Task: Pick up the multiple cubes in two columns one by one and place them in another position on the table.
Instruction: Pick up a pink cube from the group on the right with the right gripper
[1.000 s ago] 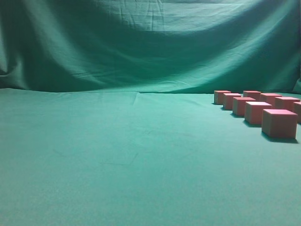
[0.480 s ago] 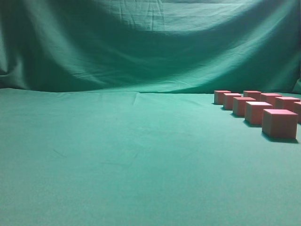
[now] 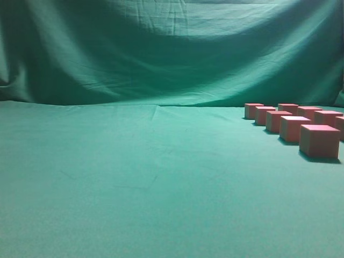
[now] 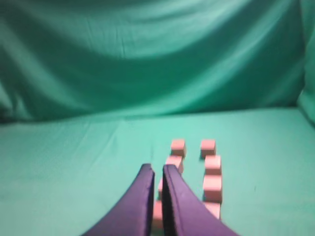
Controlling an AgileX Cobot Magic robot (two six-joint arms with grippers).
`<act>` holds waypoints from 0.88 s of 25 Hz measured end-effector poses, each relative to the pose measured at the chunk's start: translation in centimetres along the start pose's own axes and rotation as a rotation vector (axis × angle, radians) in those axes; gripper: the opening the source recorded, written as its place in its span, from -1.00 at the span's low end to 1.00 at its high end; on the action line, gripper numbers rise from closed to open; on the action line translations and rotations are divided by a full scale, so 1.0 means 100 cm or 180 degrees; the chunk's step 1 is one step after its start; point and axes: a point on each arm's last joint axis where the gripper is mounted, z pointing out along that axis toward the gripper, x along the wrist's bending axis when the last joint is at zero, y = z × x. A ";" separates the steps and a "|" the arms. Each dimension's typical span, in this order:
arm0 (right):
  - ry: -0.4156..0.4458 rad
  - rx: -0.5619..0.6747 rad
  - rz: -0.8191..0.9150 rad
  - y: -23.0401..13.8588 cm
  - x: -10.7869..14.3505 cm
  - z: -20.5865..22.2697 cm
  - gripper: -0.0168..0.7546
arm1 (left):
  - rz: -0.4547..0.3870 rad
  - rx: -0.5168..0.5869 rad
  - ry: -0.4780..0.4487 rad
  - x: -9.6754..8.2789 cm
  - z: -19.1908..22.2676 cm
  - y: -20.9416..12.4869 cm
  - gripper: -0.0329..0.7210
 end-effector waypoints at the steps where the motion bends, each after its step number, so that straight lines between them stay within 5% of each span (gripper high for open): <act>1: 0.0020 0.0181 0.0026 0.006 0.002 0.004 -0.83 | 0.0000 0.0000 0.0000 0.000 0.000 0.000 -0.91; 13: 0.0326 0.2348 -0.0138 0.039 0.015 0.060 -0.83 | 0.0000 0.0000 0.0000 0.000 0.000 0.000 -0.91; 15: 0.0372 0.2691 -0.0110 0.044 0.016 0.073 -0.96 | 0.0000 0.0000 0.0000 0.000 0.000 0.000 -0.91; 22: 0.0297 0.3296 0.0063 0.028 0.019 0.120 -0.96 | 0.0000 0.0000 0.0000 0.000 0.000 0.000 -0.91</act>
